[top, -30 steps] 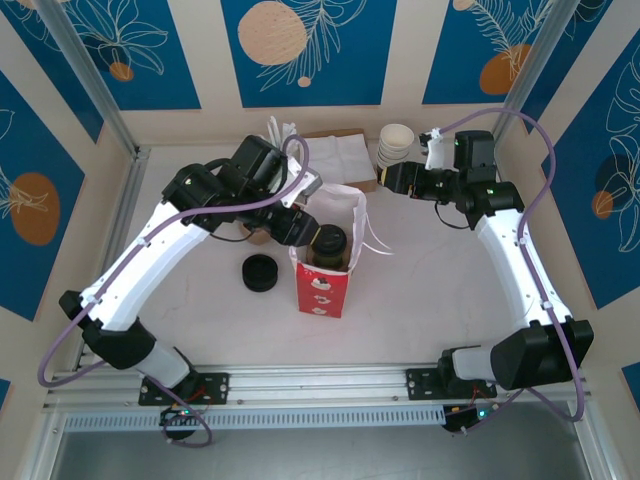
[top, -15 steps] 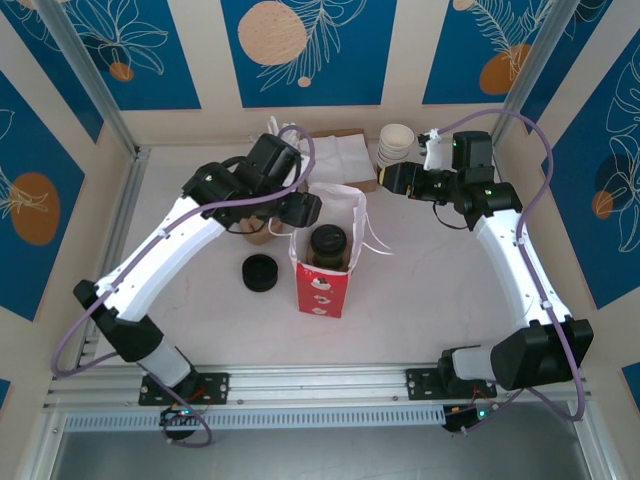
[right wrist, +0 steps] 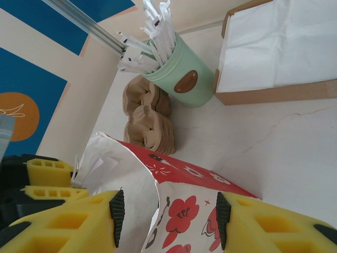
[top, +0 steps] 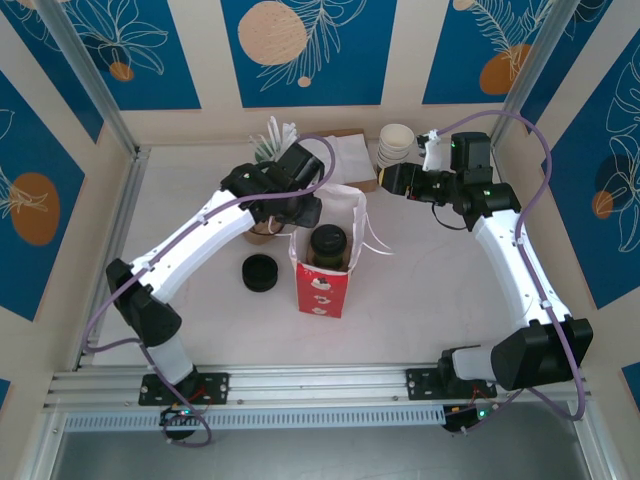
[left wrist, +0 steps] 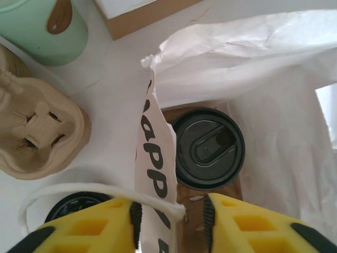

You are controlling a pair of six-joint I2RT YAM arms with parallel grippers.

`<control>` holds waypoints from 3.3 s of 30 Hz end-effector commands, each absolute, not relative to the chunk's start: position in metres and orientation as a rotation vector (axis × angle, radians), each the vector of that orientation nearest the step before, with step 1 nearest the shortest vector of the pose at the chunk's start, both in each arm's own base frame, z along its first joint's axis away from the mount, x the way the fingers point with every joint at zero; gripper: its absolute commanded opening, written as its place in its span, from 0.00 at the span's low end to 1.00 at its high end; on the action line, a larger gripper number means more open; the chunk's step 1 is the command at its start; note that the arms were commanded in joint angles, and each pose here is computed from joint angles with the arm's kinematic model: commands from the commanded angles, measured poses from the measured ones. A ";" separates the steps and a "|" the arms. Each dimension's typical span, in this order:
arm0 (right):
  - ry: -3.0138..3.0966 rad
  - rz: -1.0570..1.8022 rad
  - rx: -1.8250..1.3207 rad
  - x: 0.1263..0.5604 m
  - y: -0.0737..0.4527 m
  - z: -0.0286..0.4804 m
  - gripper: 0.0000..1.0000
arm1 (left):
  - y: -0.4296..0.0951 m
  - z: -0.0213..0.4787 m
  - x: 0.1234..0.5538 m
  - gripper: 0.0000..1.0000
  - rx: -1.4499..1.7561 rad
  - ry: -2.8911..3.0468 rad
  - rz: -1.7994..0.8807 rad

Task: Pack the takeout coffee

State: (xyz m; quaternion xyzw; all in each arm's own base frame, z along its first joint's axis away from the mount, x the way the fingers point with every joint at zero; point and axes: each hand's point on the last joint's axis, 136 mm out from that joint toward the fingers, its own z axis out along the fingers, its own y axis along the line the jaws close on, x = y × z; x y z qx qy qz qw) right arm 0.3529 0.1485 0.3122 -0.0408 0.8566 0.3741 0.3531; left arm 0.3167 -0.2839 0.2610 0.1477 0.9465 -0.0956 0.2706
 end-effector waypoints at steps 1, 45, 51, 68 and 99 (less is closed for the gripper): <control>2.216 0.979 -0.100 0.353 0.151 0.310 0.51 | -0.279 0.258 0.321 0.29 0.338 2.543 -0.213; 2.303 0.529 -0.127 0.498 0.219 0.215 0.49 | -0.211 0.263 0.321 0.00 0.163 2.501 -0.146; 2.341 0.475 -0.128 0.526 0.228 0.189 0.49 | -0.210 0.262 0.323 0.00 0.166 2.507 -0.155; 2.311 0.154 -0.144 0.596 0.224 0.144 0.51 | -0.242 0.300 0.311 0.53 0.197 2.422 -0.487; 2.387 -0.008 -0.249 0.636 0.218 0.061 0.65 | -0.237 0.358 0.294 0.78 0.223 2.266 -0.622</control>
